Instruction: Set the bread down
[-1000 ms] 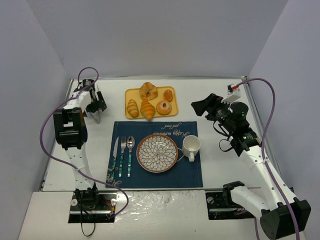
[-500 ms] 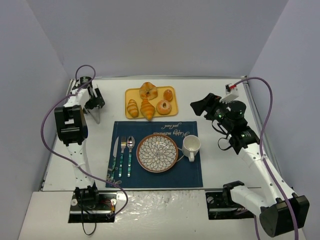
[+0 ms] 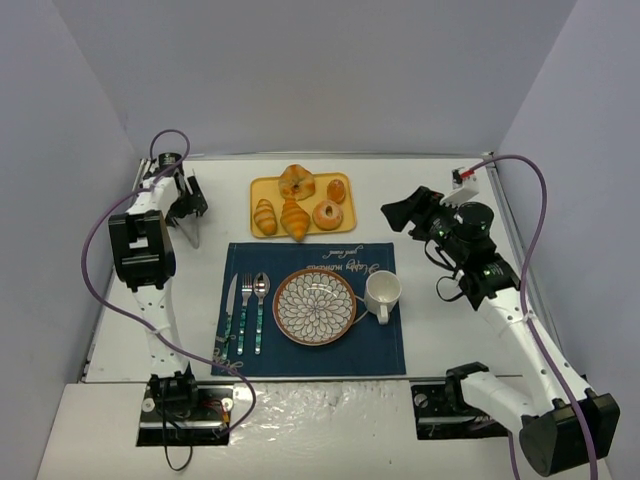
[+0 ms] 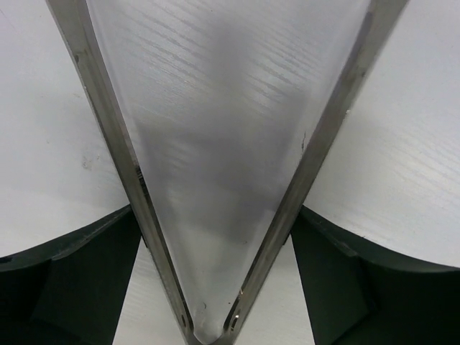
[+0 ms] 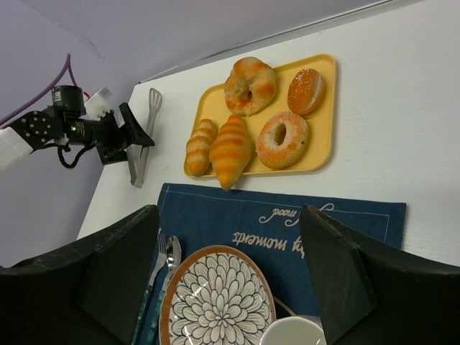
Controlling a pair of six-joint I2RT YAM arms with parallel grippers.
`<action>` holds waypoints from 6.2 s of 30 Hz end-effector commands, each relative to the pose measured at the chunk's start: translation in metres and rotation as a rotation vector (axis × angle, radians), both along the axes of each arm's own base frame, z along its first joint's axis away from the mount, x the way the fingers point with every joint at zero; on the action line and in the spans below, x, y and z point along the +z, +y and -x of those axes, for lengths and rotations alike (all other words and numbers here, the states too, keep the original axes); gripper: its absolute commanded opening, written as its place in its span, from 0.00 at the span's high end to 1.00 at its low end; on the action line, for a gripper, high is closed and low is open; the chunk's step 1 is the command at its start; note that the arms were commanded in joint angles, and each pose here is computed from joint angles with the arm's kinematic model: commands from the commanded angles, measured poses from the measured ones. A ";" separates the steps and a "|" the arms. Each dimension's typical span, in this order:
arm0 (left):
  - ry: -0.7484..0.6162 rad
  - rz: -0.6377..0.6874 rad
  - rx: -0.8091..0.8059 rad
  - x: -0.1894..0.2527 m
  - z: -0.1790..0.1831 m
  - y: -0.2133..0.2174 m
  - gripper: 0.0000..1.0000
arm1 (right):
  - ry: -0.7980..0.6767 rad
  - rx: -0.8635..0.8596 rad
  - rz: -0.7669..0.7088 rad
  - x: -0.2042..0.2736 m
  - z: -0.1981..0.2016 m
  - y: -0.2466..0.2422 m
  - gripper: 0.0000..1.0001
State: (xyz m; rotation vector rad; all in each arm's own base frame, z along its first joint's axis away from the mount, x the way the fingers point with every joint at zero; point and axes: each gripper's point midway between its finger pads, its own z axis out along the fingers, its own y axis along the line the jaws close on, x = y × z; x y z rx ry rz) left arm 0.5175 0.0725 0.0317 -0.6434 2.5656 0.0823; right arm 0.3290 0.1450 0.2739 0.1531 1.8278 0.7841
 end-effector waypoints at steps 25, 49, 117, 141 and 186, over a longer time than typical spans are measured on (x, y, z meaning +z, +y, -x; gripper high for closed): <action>-0.115 -0.011 -0.035 0.104 0.037 -0.041 0.58 | -0.106 0.019 -0.029 0.039 0.019 0.000 0.00; -0.226 -0.043 -0.350 0.204 0.113 -0.146 0.53 | -0.094 0.006 -0.030 0.032 0.023 -0.004 0.00; -0.075 -0.120 -0.490 0.129 0.132 -0.227 0.74 | -0.086 0.011 0.004 0.029 0.029 -0.006 0.00; -0.256 -0.102 -0.545 0.228 0.178 -0.220 0.98 | -0.076 -0.006 0.021 0.025 0.024 -0.009 0.00; -0.126 0.034 -1.016 0.156 0.365 -0.314 0.98 | -0.054 -0.069 0.065 0.021 0.017 -0.020 0.00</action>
